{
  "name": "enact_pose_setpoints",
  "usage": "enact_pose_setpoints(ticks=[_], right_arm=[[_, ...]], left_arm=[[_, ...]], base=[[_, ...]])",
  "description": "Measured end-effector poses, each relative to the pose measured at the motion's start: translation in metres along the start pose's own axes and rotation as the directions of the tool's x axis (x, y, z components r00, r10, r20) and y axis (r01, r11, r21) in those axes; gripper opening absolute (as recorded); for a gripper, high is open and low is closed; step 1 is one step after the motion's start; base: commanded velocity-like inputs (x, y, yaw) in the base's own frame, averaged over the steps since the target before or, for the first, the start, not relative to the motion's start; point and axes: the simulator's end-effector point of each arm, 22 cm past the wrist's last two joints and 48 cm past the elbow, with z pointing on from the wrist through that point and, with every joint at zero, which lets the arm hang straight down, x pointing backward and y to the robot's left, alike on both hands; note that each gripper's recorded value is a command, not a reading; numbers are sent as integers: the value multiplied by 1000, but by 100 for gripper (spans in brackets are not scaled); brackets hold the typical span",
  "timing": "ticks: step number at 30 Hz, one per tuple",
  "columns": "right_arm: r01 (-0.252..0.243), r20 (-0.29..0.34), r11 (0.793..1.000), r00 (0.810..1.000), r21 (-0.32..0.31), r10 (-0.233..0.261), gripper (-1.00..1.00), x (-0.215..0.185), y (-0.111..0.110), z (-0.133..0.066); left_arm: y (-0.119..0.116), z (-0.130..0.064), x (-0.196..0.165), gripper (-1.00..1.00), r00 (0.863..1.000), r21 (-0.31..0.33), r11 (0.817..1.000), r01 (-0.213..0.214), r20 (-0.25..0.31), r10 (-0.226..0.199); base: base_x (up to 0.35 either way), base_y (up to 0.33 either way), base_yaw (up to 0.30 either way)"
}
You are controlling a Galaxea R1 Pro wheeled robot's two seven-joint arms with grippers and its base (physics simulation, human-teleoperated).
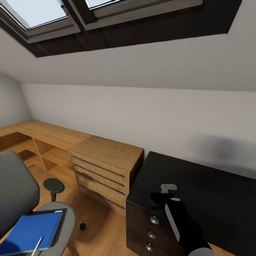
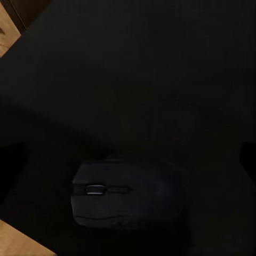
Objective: In the bedroom, organize the workspace by keeping the computer under the desk, ensuring the monitor is on the desk, placing the keyboard on the desk next to the monitor, placing the mouse on the desk next to the keyboard, moving the folder from the swivel chair onto the desk next to the mouse, stacking the notebook on top of the folder with the pen on top of the notebook, and positioning the swivel chair next to the desk.
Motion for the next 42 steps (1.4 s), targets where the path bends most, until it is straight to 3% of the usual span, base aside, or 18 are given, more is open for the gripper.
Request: enact_pose_setpoints(ticks=[22, 42], right_arm=[[-2, 30, 1000, 1000, -3, 2, 100, -7, 4, -1], [-7, 63, 1000, 998, -13, 8, 100, -22, 9, -7]], left_arm=[[1, 0, 0, 100, 1000, -1, 1000, 0, -1, 0], [2, 0, -2, 100, 1000, -3, 1000, 0, 5, 0]], base=[[0, 0, -5], [0, 0, -192]])
